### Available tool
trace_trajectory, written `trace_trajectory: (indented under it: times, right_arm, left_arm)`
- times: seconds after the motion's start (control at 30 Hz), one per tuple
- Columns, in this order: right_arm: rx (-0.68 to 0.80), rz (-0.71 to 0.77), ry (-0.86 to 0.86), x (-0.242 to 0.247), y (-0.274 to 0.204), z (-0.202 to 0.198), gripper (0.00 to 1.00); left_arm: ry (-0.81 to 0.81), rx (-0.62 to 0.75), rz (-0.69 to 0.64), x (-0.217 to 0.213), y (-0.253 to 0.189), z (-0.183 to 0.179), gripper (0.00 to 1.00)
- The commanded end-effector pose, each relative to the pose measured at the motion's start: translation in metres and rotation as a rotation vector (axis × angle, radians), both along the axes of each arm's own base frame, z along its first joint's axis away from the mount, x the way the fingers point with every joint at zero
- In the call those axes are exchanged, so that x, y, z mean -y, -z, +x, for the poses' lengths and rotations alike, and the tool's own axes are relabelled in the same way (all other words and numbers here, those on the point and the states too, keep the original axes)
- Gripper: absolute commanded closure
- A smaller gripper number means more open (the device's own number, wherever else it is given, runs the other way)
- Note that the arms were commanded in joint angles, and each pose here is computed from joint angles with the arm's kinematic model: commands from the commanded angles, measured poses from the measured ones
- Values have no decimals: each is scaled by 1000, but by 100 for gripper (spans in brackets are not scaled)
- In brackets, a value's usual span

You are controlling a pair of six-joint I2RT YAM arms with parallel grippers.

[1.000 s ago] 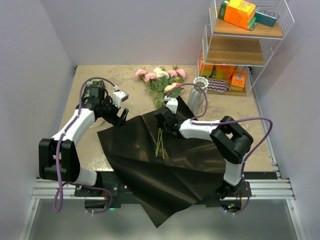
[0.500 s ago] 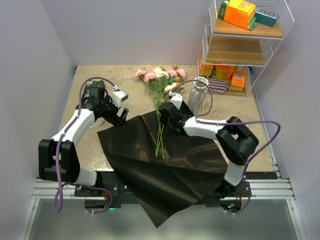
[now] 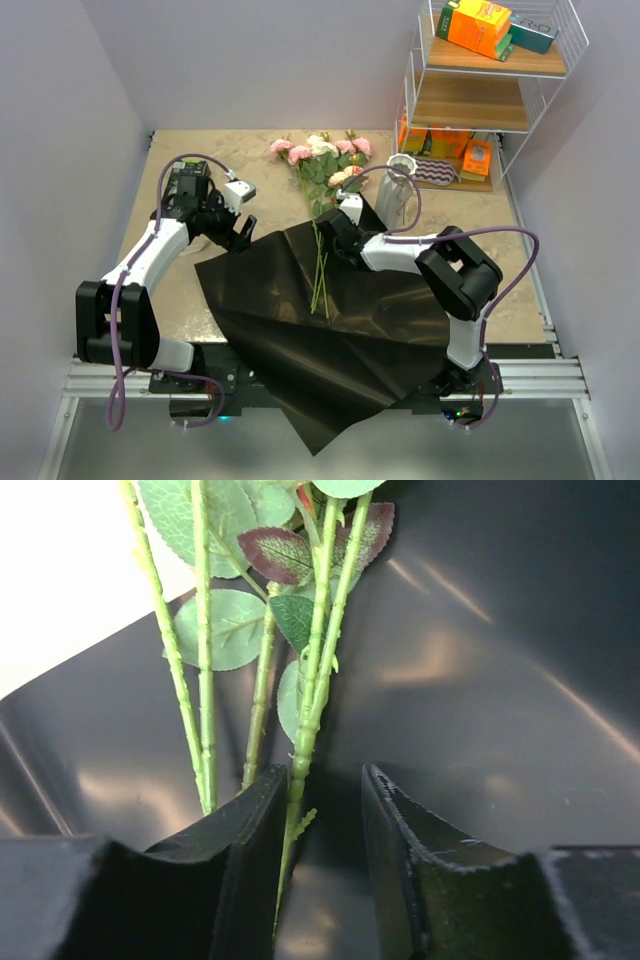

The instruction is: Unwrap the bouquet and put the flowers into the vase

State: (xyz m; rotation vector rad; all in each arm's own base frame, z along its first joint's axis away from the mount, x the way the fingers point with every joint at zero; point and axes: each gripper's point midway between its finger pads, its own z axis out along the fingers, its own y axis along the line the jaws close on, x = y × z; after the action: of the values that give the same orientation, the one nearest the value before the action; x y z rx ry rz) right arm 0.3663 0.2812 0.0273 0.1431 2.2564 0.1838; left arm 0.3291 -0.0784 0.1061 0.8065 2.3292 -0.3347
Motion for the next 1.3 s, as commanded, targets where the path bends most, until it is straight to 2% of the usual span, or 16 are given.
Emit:
trace_trajectory:
  times: [0.0, 0.4, 0.5, 0.53, 0.63, 0.93, 1.1, 1.27]
  right_arm:
    - [34, 31, 20, -8, -11, 13, 63]
    - [-1, 26, 18, -16, 10, 18, 69]
    - [9, 30, 18, -15, 4, 17, 82]
    - [18, 34, 23, -13, -1, 17, 89]
    - [40, 31, 28, -9, -11, 15, 98]
    - [179, 79, 27, 0, -89, 12, 100]
    - [352, 128, -12, -2, -157, 3, 100]
    - [504, 94, -62, -1, -198, -8, 100]
  left_arm:
    - [9, 65, 2, -1, -11, 7, 1]
    - [19, 60, -10, 1, -13, 2, 1]
    - [24, 60, -5, 1, -13, 1, 1]
    - [22, 60, -4, 1, -13, 1, 1]
    - [21, 67, -1, 0, -15, 2, 1]
    - [18, 80, 0, 0, -21, 2, 1]
    - [21, 82, 0, 0, -23, 1, 1]
    - [19, 88, 9, -2, -24, 0, 1]
